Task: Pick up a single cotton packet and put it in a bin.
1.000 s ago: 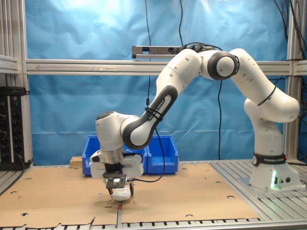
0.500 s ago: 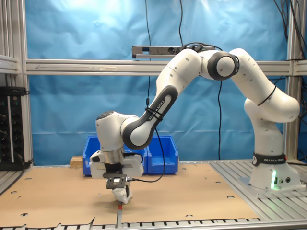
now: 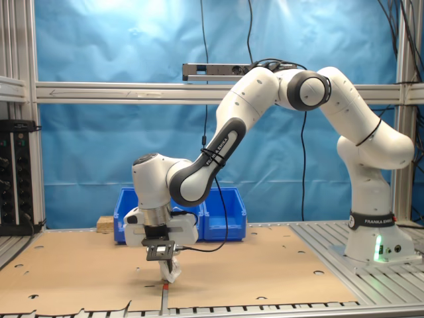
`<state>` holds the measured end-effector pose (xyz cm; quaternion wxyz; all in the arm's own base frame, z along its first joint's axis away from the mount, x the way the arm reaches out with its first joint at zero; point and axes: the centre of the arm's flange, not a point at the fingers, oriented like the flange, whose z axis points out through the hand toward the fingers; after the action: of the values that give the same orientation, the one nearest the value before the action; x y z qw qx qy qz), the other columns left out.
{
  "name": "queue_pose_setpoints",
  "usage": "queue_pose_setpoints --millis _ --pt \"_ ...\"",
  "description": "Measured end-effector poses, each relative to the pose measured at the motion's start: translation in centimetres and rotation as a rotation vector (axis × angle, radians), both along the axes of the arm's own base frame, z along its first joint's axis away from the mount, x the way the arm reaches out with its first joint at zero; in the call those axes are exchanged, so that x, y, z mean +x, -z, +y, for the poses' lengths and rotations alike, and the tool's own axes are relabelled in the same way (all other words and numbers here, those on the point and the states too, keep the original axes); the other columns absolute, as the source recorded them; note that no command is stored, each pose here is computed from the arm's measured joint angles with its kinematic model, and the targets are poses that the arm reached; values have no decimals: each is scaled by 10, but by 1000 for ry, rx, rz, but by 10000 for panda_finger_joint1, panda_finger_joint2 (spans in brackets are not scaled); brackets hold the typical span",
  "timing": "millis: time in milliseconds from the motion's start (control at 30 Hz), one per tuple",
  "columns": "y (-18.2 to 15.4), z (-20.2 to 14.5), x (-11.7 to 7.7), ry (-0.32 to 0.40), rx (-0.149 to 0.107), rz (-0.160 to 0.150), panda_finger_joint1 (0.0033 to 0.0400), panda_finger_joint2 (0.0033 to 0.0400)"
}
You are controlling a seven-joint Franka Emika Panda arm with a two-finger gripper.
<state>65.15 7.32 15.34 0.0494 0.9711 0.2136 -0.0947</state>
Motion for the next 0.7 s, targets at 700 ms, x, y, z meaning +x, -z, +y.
queue_pose_setpoints --millis 700 --pt "-1 0 0 0 0 -1 43 43"
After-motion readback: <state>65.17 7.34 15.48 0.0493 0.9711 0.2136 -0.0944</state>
